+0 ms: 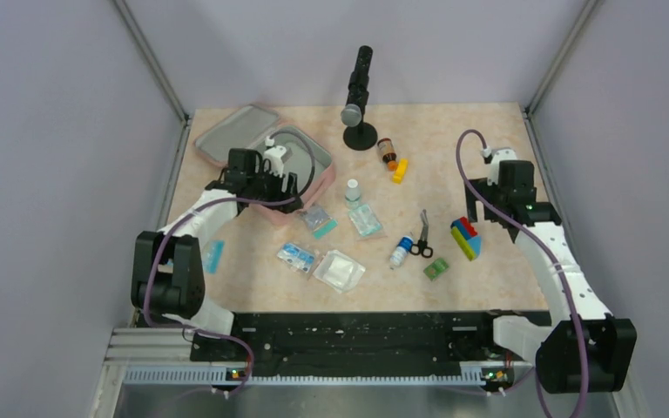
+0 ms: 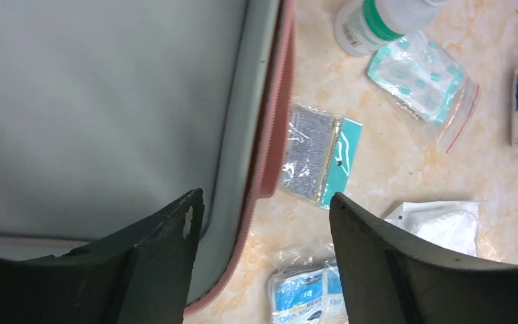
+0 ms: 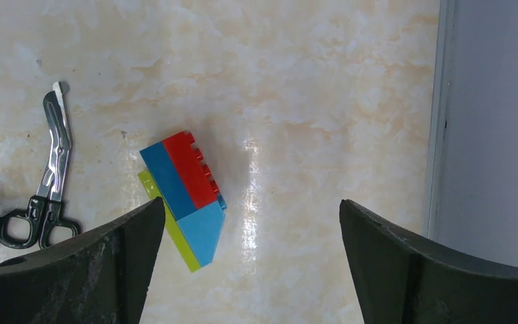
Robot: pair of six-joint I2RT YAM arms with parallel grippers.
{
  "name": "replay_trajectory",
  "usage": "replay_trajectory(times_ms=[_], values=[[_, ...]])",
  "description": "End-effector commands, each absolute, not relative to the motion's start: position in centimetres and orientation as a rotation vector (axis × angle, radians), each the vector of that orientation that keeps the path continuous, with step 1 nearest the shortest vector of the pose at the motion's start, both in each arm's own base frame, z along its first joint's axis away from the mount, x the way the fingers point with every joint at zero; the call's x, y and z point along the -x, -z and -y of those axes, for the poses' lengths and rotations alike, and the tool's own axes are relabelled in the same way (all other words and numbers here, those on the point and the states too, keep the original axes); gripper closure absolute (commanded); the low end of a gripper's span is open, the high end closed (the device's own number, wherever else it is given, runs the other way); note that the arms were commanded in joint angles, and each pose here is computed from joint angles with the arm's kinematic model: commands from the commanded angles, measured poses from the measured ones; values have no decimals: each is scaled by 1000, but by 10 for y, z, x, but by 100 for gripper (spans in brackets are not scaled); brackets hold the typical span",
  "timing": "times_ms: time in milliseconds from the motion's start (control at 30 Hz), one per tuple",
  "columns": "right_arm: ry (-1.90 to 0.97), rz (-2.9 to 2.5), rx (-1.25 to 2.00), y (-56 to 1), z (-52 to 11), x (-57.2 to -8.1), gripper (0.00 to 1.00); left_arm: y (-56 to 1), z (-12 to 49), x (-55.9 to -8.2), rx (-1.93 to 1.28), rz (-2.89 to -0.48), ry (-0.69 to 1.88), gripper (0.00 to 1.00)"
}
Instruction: Organize the medicine kit
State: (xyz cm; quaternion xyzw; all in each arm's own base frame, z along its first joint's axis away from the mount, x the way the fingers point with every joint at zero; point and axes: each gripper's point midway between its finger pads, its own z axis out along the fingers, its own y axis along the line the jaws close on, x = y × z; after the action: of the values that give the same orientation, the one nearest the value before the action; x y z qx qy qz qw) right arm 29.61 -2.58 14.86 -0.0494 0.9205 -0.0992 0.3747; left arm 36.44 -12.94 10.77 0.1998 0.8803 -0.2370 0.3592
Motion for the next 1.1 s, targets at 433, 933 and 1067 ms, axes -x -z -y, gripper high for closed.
replay_trajectory(times_ms=[433, 933, 1067], values=[[-70, -2253, 322, -169, -32, -317, 13, -112, 132, -374, -484, -2250, 489, 69], [-252, -2227, 579, -154, -100, -318, 15, -157, 94, -343, -309, -2264, 324, 40], [-258, -2236, 580, -156, -101, -319, 16, -199, 27, -344, 27, -2232, -15, 28]])
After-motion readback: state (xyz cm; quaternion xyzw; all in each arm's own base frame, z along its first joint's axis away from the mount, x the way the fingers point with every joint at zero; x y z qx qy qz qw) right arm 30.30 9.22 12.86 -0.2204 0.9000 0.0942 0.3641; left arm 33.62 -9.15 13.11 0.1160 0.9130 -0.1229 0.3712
